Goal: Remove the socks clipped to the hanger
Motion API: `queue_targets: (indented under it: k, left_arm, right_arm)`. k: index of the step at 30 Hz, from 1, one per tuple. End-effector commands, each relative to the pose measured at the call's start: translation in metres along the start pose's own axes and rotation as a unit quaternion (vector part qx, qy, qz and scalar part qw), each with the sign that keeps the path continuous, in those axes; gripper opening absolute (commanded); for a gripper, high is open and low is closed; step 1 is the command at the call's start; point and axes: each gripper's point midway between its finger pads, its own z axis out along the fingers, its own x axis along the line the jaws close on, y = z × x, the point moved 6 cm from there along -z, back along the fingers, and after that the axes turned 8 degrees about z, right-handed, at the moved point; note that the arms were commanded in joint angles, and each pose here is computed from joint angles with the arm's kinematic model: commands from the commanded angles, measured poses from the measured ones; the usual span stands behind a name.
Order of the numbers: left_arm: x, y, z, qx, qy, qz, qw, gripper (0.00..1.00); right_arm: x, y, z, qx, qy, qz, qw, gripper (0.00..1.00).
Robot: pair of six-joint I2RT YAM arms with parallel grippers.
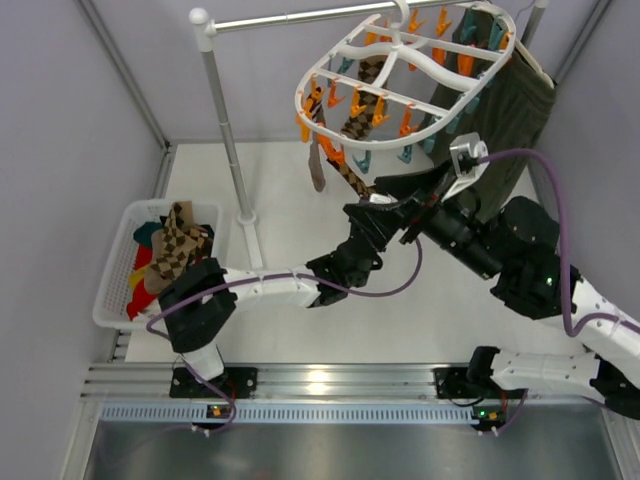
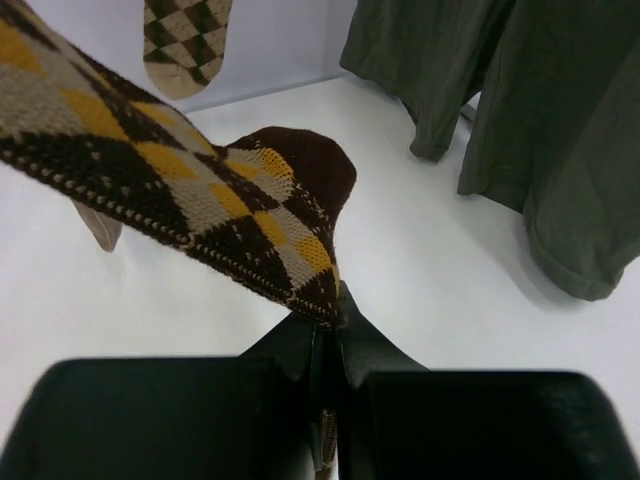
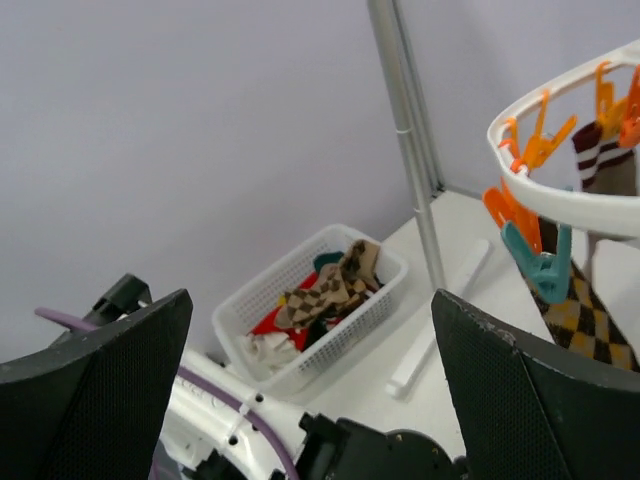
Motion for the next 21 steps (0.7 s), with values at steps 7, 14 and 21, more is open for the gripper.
queue_targets:
  k: [7, 14, 21]
  left_arm:
    - [-0.054, 0.028, 0.019, -0.021, 0.04, 0.057, 0.997, 0.0]
    - [-0.079, 0.02, 0.02, -0.013, 0.048, 0.104, 0.993, 0.0]
    - [-0.103, 0.015, 0.011, -0.014, 0.036, 0.13, 0.991, 0.0]
  right_arm:
    - [-0.036, 0.025, 0.042, 0.069, -0.23, -0.136, 0.961, 0.99]
    - [-0.018, 0.024, 0.039, 0.037, -0.14, -0.097, 0.985, 1.0]
    - [-0.024, 0.013, 0.027, 0.075, -0.145, -0.117, 0.98, 1.0]
